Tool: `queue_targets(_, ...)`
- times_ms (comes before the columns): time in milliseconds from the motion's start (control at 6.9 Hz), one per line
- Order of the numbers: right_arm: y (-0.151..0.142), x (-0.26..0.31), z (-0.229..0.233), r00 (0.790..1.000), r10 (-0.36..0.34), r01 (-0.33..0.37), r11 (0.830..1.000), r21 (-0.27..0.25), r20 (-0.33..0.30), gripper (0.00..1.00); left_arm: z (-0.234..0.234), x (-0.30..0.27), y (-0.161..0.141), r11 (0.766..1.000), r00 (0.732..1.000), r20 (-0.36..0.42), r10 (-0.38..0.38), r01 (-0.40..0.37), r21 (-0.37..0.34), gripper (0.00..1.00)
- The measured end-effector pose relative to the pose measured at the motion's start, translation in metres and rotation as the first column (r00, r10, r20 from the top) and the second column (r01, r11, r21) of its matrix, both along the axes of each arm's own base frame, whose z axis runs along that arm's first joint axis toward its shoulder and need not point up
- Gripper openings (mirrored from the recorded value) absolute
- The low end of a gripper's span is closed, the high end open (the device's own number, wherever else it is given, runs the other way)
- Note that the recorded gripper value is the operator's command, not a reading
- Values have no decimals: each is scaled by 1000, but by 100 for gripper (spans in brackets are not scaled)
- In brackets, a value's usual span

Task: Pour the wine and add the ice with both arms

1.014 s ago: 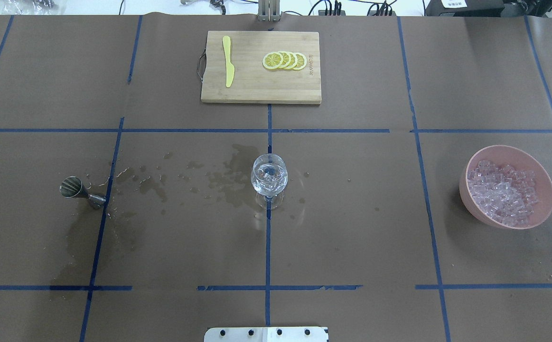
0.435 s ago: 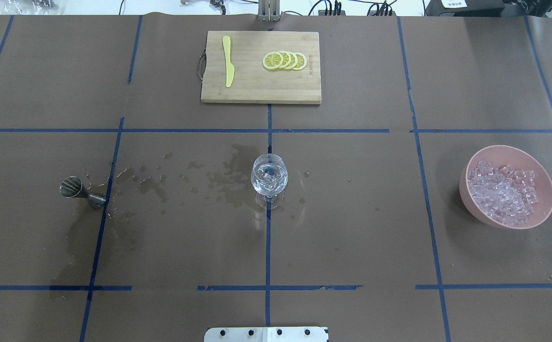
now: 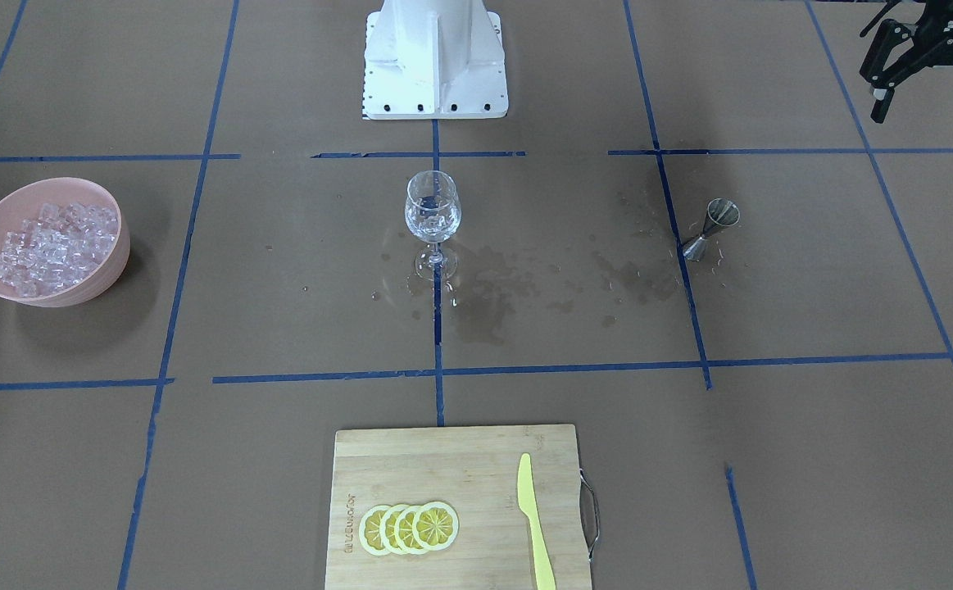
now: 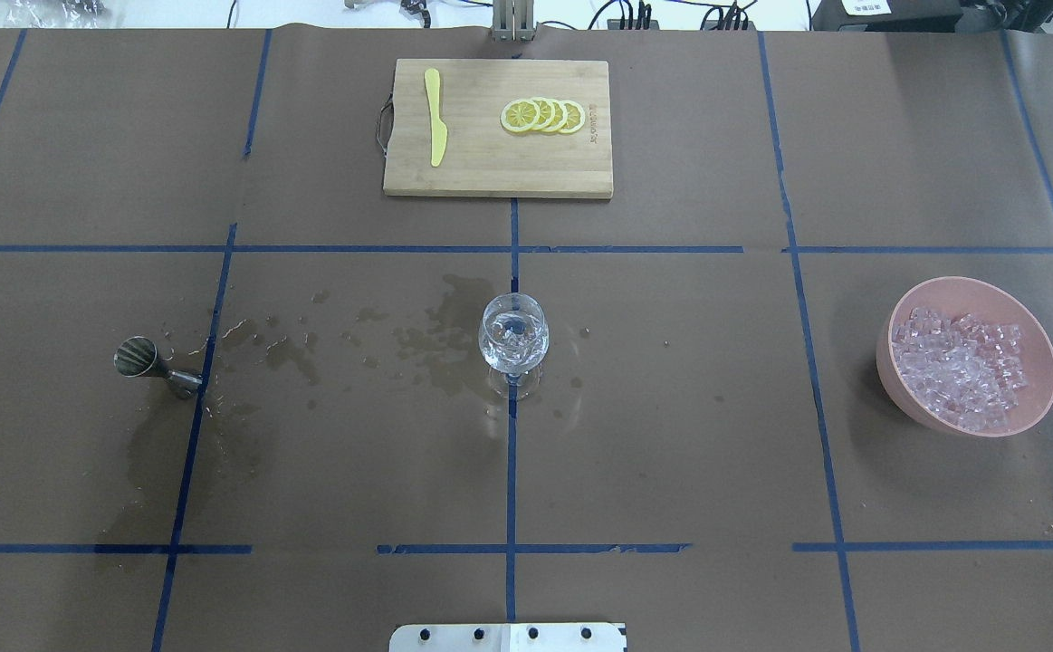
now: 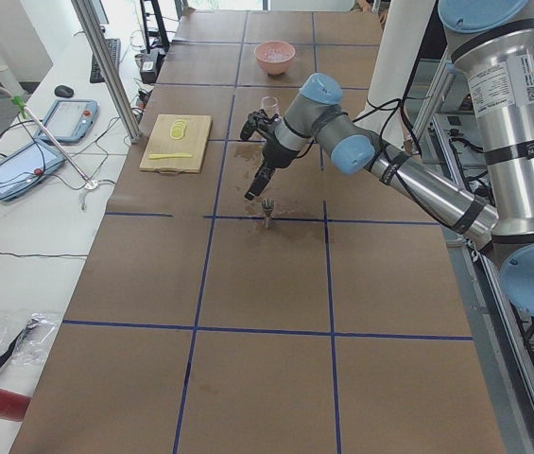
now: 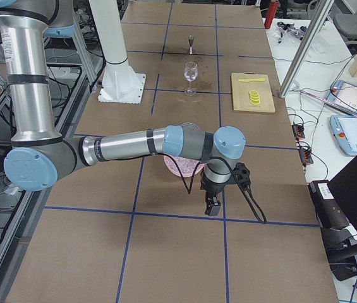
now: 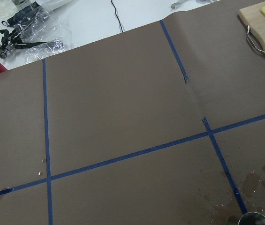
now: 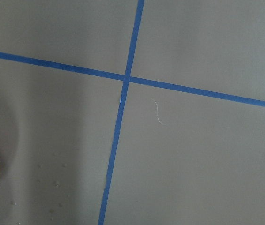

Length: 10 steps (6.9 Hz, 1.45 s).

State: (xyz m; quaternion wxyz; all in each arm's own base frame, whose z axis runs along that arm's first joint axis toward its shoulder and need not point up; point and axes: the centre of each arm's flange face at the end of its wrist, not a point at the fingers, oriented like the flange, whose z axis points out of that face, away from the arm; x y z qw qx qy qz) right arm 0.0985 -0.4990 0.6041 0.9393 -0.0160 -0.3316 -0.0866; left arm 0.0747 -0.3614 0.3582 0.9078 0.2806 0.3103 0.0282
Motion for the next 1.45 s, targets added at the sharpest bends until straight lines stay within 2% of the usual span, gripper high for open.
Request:
queue_targets(290,18,13,19,1000,29,-29,999,-27,2,100,0,1,0,1000,1000,-5,8,-8,-3,100)
queue_targets(580,39,17,48,999,46,-46,999,0,-1,100,1,3,2,1000,1000,-15,23,-24,-12,100)
queue_targets(869,43,19,60,998,59,-59,998,5,3,100,2,3,1,1000,1000,-16,27,-27,-15,100)
queue_targets(1449,41,12,59,988,119,-116,993,-33,96,100,8,6,-1,999,1000,-11,28,-28,-25,100)
